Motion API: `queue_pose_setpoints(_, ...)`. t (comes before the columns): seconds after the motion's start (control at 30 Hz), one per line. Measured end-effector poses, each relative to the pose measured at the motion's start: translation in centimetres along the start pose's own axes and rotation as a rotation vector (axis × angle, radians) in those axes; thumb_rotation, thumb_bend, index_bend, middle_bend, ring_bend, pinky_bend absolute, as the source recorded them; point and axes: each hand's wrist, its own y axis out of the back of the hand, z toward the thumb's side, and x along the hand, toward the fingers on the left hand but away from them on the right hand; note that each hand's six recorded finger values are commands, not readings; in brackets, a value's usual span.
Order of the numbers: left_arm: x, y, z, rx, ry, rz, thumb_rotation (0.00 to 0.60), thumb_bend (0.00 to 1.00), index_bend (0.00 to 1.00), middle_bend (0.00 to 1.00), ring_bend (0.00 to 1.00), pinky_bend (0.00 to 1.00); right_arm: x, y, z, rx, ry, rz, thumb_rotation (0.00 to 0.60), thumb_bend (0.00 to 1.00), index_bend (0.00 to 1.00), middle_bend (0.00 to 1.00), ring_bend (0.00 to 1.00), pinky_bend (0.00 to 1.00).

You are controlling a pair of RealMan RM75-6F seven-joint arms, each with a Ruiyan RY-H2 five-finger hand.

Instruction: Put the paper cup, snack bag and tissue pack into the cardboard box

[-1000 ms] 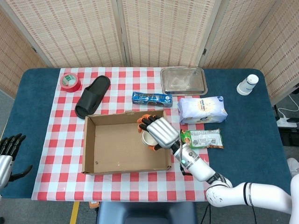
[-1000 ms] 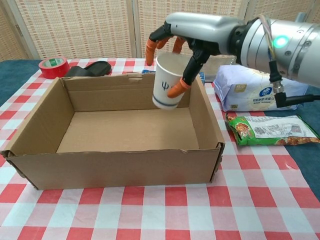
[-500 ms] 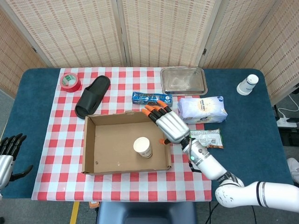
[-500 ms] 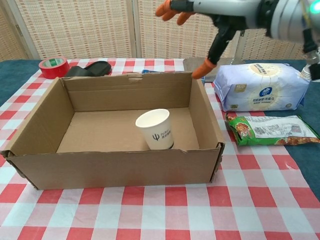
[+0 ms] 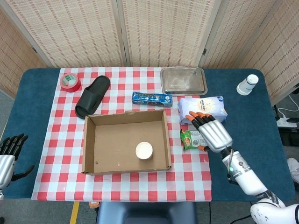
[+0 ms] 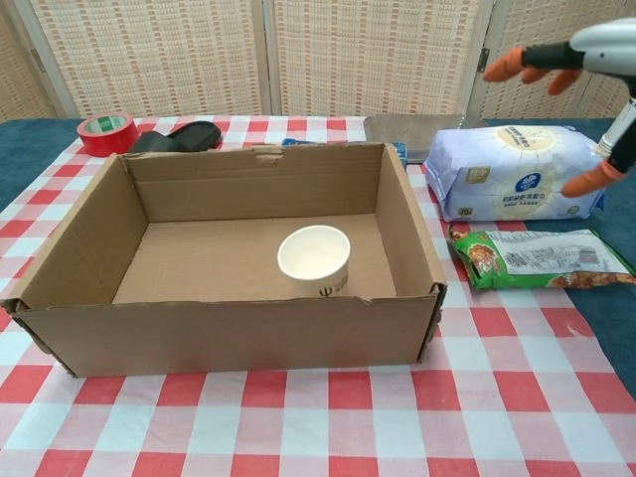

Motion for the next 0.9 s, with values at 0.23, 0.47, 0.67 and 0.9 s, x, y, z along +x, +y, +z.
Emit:
queue_pose_setpoints(0.23, 0.0, 0.0, 0.1, 0.0, -0.002, 0.001, 0.6, 0.23, 0.0, 0.0, 0.0, 0.0, 1.2, -4.2, -3.7, -0.066, -0.057, 0.059, 0.6, 0.0, 0.15, 0.1, 0.06, 0.24)
queue_pose_setpoints(0.47, 0.0, 0.1, 0.0, -0.002, -0.001, 0.004, 0.6, 0.23, 0.0, 0.0, 0.0, 0.0, 1.2, -7.4, -5.6, -0.145, -0.081, 0.107, 0.6, 0.0, 0.15, 0.1, 0.06, 0.24)
queue_pose_setpoints(0.67, 0.0, 0.2, -0.1, -0.005, 0.001, 0.008, 0.6, 0.23, 0.0, 0.0, 0.0, 0.0, 0.7, -9.6, -6.1, -0.177, -0.078, 0.157, 0.6, 0.0, 0.15, 0.1, 0.06, 0.24)
queue_pose_setpoints(0.9, -0.1, 0.3, -0.1, -0.007, 0.0, 0.011, 0.6, 0.23, 0.0, 0.0, 0.0, 0.0, 0.1, -10.4, -6.2, -0.172, -0.082, 0.184, 0.6, 0.0, 0.15, 0.1, 0.06, 0.24)
